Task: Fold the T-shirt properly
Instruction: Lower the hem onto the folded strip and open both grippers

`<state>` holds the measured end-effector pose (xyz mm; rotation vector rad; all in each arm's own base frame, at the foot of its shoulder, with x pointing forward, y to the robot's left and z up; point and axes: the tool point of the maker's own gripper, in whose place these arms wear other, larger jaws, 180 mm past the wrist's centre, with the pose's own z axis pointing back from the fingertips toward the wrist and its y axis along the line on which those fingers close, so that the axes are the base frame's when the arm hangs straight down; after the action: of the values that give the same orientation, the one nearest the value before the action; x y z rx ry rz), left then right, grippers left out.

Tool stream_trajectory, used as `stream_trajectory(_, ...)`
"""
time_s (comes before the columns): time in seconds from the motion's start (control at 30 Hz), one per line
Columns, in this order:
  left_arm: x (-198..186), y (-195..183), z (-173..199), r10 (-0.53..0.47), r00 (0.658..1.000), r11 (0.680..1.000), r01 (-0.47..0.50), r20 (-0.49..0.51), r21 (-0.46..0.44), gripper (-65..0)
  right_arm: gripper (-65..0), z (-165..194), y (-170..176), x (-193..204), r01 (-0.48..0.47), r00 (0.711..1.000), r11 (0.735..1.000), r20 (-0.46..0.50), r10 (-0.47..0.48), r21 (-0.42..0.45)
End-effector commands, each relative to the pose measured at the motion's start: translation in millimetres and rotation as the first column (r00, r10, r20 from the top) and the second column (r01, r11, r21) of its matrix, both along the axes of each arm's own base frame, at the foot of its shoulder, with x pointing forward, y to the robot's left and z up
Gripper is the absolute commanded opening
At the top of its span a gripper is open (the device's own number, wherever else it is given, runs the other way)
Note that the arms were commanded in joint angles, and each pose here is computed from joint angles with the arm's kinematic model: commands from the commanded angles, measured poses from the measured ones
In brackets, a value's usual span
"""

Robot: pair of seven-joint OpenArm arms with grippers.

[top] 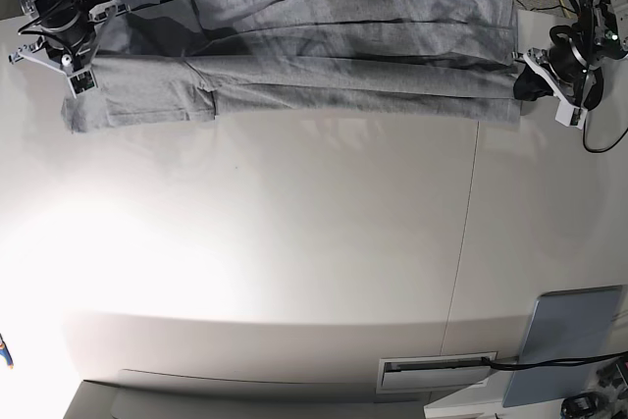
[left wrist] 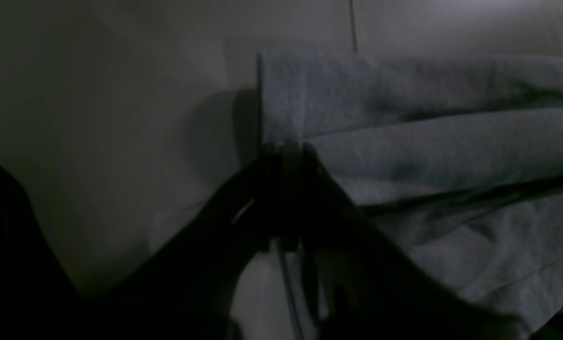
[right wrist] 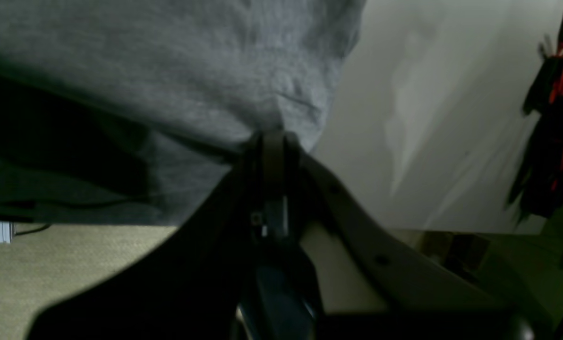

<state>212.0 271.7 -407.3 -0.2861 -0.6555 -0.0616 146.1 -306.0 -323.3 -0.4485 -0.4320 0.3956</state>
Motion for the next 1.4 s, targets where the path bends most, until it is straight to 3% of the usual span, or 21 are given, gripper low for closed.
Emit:
stream_trajectory(0.0,7,7,11,-0.005,0.999,1.000,0.005,0.034,0.017,-65.0,-65.0,9,-6,4,0.000,1.000,0.999,0.018,0.001,-0.034)
stream_trajectory(0.43,4,7,8,-0.013,1.000,1.000,0.012,0.007,0.022,-65.0,-65.0,-2,-1,-11,0.064,0.998,0.998,-0.019,-0.064,-0.004)
stream_trajectory(0.6,0,7,6,-0.018,1.000,0.999,0.019,-0.017,0.026,-65.0,-65.0,4,-13,-11,0.063,0.998,0.994,-0.012,-0.064,-0.088)
stream_trajectory(0.7,-3,7,4,-0.024,0.999,0.999,0.025,-0.036,0.029,-65.0,-65.0,4,-13,-12,-0.007,0.999,0.992,-0.052,0.000,-0.125)
stream_trajectory(0.87,-9,-1,10,-0.097,0.992,0.993,0.101,-0.078,0.054,-65.0,-49.3,3,-10,-11,-0.067,0.995,0.988,-0.076,0.057,-0.136)
stream_trajectory(1.13,-4,2,58,-0.124,0.992,0.990,0.126,-0.037,0.065,-65.0,-49.0,5,-7,-4,-0.079,0.996,0.989,-0.043,0.074,-0.125)
stream_trajectory(1.37,-24,3,54,-0.130,0.986,0.990,0.136,-0.103,0.049,-65.0,-49.0,5,-7,-4,-0.079,0.996,0.989,-0.043,0.074,-0.126)
